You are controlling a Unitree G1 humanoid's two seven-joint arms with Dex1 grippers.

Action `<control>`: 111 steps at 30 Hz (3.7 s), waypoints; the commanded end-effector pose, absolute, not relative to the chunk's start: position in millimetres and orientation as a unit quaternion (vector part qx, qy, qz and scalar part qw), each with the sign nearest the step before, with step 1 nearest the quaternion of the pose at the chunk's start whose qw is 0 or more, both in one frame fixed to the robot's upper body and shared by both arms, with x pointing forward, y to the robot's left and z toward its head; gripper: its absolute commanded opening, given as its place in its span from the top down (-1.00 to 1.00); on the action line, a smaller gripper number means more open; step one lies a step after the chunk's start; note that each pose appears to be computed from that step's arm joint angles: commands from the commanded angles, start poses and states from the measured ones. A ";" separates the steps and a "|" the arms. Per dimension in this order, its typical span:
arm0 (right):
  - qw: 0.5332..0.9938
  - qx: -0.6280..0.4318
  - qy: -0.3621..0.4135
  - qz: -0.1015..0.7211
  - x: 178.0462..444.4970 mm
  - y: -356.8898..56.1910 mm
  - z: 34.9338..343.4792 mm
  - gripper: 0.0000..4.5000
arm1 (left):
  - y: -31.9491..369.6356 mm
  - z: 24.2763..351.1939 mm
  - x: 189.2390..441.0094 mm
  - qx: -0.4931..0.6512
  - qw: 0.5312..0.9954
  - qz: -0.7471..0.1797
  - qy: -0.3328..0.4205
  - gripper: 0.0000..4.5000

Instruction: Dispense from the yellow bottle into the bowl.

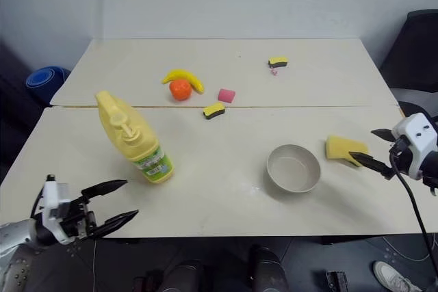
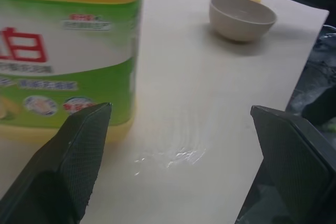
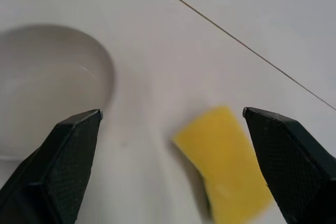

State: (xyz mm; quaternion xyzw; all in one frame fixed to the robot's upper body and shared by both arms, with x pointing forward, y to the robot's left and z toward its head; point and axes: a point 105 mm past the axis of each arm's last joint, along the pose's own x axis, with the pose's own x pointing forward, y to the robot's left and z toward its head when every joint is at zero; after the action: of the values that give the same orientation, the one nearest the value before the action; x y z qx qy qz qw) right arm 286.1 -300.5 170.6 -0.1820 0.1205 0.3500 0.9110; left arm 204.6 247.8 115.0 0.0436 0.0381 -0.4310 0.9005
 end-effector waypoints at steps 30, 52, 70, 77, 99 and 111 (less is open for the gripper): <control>0.899 -0.228 0.125 0.352 276.1 -162.5 62.2 -0.30 | 213.8 141.0 211.0 0.051 0.866 -0.497 0.008 -1.00; 0.683 -0.373 0.017 0.628 263.8 -99.3 160.1 1.00 | 253.7 276.9 232.8 0.024 0.900 -0.401 -0.170 0.45; 0.530 -0.398 -0.012 0.749 247.6 0.0 216.3 1.00 | 189.0 269.0 272.6 0.086 0.832 -0.535 -0.121 0.97; 0.508 -0.411 -0.008 0.757 245.7 17.1 222.8 1.00 | 185.3 256.1 275.0 0.101 0.835 -0.532 -0.101 0.97; 0.502 -0.409 -0.010 0.762 246.8 27.3 230.1 1.00 | 180.7 199.6 281.3 0.071 0.870 -0.487 -0.030 0.97; 0.504 -0.411 -0.015 0.760 248.8 26.5 230.0 1.00 | 188.4 185.1 289.7 0.030 0.890 -0.454 0.027 0.97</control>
State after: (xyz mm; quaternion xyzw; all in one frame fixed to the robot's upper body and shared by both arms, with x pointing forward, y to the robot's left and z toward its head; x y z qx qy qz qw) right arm 252.2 22.8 216.3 -0.4036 0.0183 0.7616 0.5067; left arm 280.4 180.6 240.7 0.0756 -0.1017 -0.4727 0.8720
